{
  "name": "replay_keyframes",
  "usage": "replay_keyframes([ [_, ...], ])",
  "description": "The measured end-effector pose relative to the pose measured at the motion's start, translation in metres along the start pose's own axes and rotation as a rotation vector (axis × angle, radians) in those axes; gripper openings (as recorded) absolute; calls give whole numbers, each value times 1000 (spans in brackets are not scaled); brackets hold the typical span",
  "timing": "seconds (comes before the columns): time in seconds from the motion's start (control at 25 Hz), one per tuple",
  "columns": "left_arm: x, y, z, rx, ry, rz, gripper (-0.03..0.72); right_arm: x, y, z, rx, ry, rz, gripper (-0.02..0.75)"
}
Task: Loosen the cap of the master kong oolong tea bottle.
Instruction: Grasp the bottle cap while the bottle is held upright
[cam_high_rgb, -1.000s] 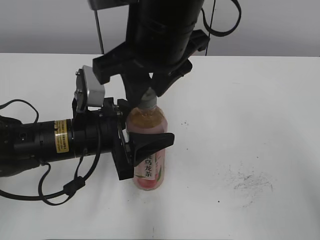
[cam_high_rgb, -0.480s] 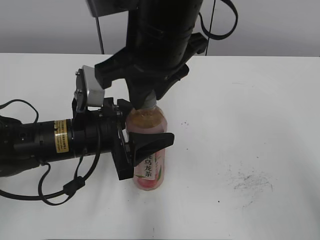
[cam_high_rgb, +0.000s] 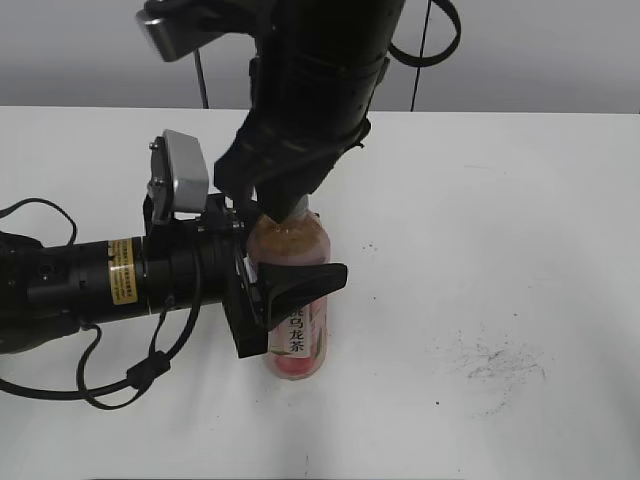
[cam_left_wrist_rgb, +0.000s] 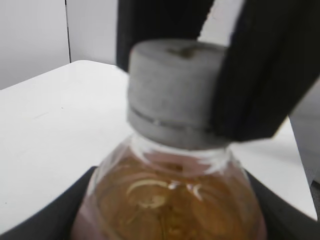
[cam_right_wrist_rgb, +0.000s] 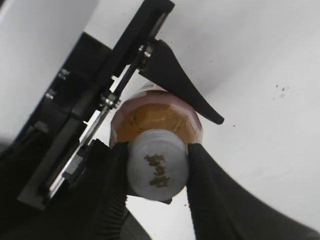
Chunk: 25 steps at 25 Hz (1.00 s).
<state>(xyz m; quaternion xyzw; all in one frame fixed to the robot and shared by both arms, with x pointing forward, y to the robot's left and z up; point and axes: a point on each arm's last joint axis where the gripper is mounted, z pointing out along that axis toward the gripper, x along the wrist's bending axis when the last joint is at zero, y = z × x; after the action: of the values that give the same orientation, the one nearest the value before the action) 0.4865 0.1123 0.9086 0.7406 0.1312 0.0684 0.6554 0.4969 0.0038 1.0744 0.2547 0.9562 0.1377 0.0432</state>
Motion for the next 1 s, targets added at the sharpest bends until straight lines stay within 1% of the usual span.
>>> replay_keyframes([
  [0.12,0,0,0,0,0,2,446,0,0,0,0,0,-186,271],
  [0.32,0,0,0,0,0,3,446,-1,0,0,0,-1,-390,271],
  [0.4,0,0,0,0,0,4,446,-1,0,0,0,-1,-459,271],
  [0.76,-1,0,0,2,-10,10,446,-1,0,0,0,-1,-644,271],
  [0.84,-1,0,0,3,-15,12,446,-1,0,0,0,-1,-715,271],
  [1.0,-1,0,0,4,-19,17,446,-1,0,0,-1,0,-926,271],
])
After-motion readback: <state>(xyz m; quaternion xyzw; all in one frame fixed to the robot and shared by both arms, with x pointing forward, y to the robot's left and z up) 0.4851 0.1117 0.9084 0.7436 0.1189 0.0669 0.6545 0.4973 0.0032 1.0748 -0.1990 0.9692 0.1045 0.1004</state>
